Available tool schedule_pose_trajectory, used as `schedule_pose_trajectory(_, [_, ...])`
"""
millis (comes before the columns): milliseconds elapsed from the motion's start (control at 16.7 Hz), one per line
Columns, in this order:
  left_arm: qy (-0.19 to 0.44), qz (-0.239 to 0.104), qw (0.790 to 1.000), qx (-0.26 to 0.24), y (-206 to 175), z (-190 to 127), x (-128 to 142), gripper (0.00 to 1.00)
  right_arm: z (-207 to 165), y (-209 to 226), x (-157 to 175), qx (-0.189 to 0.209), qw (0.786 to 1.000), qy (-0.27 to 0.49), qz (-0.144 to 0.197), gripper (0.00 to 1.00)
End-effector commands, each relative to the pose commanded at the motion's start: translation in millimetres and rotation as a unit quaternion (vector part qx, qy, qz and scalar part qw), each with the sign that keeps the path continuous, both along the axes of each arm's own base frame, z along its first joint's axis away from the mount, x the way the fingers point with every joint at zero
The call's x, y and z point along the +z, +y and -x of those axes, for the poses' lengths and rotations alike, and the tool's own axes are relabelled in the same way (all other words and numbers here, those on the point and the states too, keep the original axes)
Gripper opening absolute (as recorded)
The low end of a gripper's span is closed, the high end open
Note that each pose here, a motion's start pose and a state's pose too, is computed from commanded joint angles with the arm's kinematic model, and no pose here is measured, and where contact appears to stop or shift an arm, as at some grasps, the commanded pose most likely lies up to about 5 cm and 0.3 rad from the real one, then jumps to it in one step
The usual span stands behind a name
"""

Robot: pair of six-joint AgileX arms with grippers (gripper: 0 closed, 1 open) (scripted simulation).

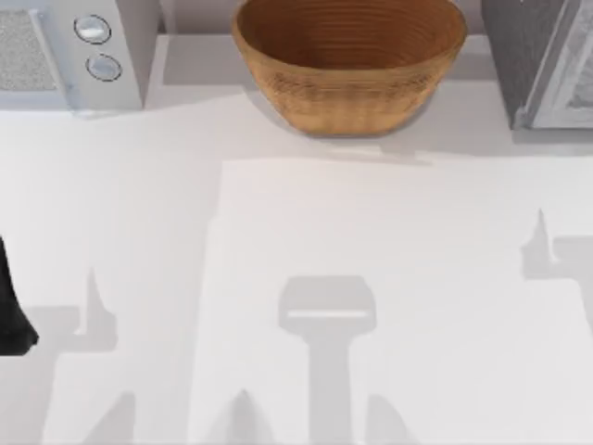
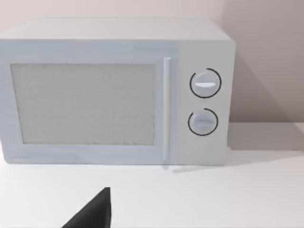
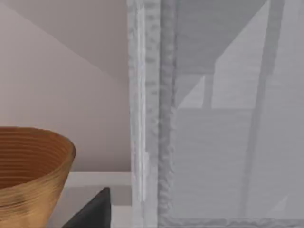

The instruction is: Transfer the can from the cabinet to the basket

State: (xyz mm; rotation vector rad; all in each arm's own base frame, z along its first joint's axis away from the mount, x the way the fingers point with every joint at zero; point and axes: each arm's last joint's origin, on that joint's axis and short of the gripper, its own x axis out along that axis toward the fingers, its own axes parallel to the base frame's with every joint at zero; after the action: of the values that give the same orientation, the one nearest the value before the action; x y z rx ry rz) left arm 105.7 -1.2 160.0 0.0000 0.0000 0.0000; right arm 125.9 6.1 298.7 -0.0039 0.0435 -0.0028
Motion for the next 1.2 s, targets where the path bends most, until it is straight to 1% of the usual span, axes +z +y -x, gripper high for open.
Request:
schedule_pose_trajectory(300, [0.0,0.0,1.0,0.0,0,0,0,1.0,-41,12,115,0.0,1.0,-0.02,-0.001,1.0])
schedule_pose_trajectory(420, [0.0,0.0,1.0,0.0,0,0,0,1.0,-61,18,150,0.001,1.0,-0.026,-0.002,1.0])
schedule_pose_trajectory(540, [0.0,0.0,1.0,0.0,0,0,0,1.0,-81,24,177,0.001,1.0,-0.029,-0.002,1.0])
schedule_pose_trajectory(720, [0.0,0.0,1.0,0.0,0,0,0,1.0,-108,34,201,0.001,1.0,-0.028,-0.003,1.0])
schedule_pose_trajectory(900, [0.0,0.0,1.0,0.0,0,0,0,1.0,-126,40,210,0.001,1.0,-0.023,-0.002,1.0])
schedule_pose_trajectory(1200, [0.0,0.0,1.0,0.0,0,0,0,1.0,-130,41,211,0.001,1.0,-0.022,-0.002,1.0])
